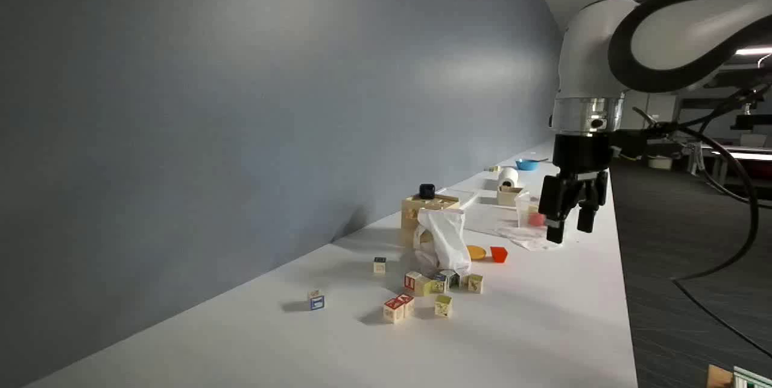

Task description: Pick up two blocks and put them into the carrier bag

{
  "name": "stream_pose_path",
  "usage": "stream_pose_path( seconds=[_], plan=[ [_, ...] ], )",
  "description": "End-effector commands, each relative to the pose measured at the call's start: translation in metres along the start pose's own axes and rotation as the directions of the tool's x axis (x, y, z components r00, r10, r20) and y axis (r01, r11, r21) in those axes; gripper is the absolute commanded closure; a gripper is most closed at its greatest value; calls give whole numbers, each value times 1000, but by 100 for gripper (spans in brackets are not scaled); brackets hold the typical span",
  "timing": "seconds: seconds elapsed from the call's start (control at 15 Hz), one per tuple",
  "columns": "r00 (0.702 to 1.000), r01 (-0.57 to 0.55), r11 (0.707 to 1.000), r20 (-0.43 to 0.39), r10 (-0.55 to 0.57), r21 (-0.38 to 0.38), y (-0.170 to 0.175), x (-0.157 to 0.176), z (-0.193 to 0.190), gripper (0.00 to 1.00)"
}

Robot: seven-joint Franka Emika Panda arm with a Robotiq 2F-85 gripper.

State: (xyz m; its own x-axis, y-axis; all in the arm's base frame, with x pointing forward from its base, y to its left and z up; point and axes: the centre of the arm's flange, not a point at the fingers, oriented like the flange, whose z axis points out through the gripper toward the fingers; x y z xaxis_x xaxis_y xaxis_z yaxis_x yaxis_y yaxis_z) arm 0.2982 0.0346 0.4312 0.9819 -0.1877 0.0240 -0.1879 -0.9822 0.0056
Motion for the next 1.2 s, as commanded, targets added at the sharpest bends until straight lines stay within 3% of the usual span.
stream_pose_path(
  seconds=[0.0,0.27,0.47,0.73,1.13],
  plan=[
    [1000,-1,1000,13,1,-4,1,-2,6,0],
    [999,-1,1000,33,1,-8,1,-2,13,0],
    [992,124,990,8,-124,-60,-9,24,28,0],
    [961,269,957,-35,-274,-106,-21,58,57,0],
    [972,220,973,-62,-225,-75,-69,105,108,0]
  ],
)
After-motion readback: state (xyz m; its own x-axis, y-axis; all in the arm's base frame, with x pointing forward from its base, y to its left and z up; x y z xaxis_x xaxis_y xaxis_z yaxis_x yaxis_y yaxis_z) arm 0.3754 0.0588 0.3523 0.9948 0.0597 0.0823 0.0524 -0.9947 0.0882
